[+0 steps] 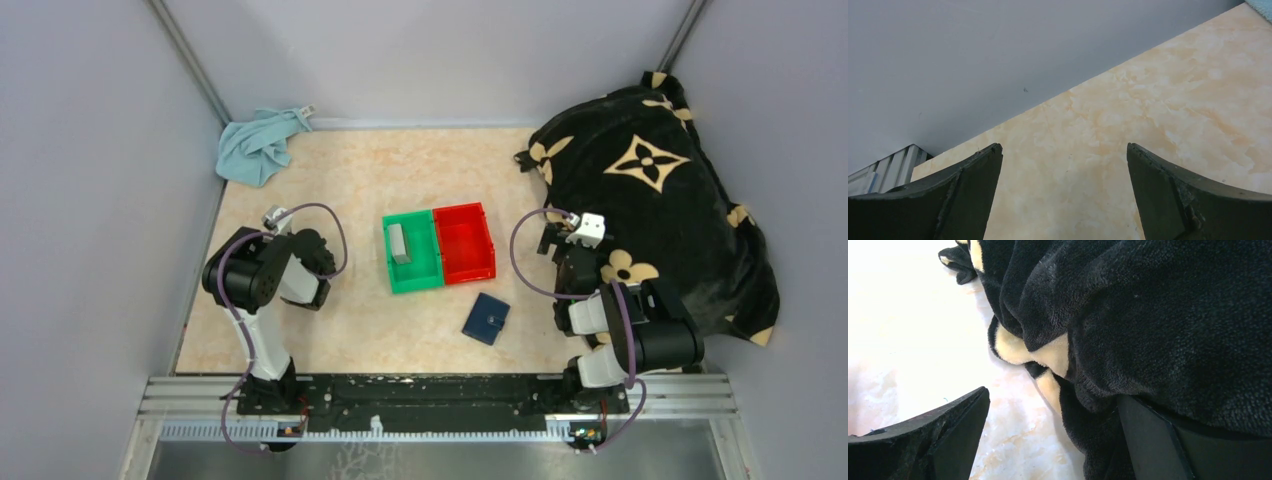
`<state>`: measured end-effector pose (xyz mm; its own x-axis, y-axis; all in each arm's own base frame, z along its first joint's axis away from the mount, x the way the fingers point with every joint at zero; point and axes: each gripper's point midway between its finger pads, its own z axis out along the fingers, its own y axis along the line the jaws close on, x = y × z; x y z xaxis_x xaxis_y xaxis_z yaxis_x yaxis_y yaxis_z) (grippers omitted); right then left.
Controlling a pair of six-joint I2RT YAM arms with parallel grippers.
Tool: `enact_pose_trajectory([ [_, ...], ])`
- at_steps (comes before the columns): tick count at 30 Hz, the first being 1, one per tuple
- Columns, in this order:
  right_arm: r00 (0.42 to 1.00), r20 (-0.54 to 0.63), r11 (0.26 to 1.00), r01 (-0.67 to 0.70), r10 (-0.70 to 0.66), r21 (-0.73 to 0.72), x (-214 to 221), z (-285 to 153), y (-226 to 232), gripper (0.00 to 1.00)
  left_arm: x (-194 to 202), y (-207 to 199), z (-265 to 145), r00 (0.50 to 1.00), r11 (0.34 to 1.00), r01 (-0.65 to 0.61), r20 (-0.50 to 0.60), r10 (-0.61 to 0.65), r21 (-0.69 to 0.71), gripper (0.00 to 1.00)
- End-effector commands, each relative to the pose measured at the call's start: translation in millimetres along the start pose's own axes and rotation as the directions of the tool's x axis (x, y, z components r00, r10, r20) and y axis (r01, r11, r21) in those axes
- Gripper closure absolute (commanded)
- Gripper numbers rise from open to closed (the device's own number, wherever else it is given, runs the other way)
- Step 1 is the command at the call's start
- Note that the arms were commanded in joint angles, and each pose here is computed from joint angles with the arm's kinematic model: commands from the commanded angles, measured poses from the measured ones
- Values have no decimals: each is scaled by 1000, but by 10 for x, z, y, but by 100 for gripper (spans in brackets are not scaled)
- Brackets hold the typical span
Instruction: Take the credit cards out of the card holder
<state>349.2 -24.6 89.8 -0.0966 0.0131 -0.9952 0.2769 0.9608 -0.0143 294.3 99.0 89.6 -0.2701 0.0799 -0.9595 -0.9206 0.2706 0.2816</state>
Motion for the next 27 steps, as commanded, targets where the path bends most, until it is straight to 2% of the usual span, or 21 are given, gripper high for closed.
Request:
enact_pose_trajectory([
  [1, 997, 79, 999, -30, 29, 16, -212, 50, -42, 1, -153, 35, 6, 962, 961, 271, -13, -272, -51, 1],
  [22, 997, 76, 999, -30, 28, 15, -207, 52, -42, 1, -149, 42, 4, 962, 961, 272, -13, -273, -50, 1],
  [27, 997, 72, 999, -30, 29, 11, -205, 61, -30, 1, -187, 157, -36, 944, 943, 330, -12, -330, -35, 1],
])
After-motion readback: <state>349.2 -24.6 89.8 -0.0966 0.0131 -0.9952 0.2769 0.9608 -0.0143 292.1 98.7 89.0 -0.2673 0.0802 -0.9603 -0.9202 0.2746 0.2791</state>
